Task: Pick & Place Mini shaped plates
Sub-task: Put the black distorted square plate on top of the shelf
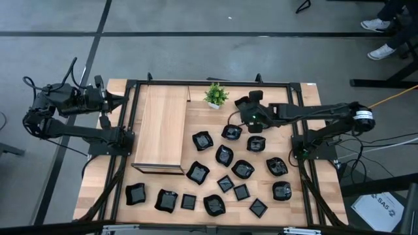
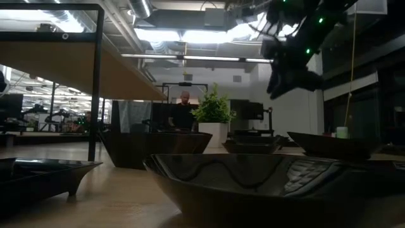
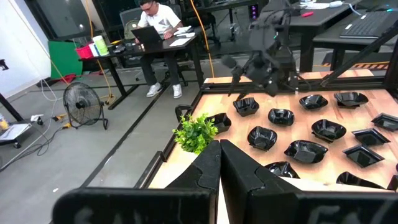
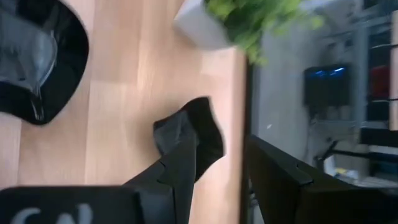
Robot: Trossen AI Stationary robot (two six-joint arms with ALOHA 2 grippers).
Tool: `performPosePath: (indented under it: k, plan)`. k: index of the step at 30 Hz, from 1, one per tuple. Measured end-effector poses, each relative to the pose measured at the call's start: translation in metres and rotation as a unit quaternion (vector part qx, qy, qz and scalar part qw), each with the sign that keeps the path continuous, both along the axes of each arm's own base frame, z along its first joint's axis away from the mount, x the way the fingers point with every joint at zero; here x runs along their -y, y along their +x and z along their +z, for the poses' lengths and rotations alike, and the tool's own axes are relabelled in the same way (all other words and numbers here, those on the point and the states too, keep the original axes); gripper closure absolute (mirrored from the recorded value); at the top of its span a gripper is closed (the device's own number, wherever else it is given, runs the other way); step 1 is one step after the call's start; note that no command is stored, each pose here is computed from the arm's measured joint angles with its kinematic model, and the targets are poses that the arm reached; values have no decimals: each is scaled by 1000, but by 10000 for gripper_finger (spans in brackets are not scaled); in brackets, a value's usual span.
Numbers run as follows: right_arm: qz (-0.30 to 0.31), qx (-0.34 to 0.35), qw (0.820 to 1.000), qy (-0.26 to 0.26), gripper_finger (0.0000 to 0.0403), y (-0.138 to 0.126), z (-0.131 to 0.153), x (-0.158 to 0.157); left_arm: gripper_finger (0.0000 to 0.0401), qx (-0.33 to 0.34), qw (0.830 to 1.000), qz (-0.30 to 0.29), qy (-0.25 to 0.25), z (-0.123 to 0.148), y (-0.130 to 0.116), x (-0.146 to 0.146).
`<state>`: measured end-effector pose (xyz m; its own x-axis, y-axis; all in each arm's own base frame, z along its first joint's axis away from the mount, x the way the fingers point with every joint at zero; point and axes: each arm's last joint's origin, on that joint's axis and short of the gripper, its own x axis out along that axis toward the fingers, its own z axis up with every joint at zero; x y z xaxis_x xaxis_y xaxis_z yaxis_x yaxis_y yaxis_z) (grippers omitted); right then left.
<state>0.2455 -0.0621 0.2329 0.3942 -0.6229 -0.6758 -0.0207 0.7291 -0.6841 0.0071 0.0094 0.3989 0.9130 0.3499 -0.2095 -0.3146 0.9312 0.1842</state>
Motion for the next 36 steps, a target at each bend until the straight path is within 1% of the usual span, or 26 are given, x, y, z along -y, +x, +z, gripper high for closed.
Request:
performPosePath:
  k: [4,8,12,20,24,30,36]
  plan:
    - [-15,-36,999,23,263,1,-15,15,397,0,1000,0,0,0,0,0]
    - [-17,-64,997,42,263,4,-27,26,397,0,1000,0,0,0,0,0]
    - [-2,-89,994,65,263,8,-40,28,397,0,1000,0,0,0,0,0]
    - [-2,-133,988,78,263,14,-63,30,397,0,1000,0,0,0,0,0]
    - [4,-153,985,78,263,18,-73,31,397,0,1000,0,0,0,0,0]
    - [-19,-162,986,39,263,21,-78,35,397,0,1000,0,0,0,0,0]
    - [-16,-159,986,43,263,21,-78,35,397,0,1000,0,0,0,0,0]
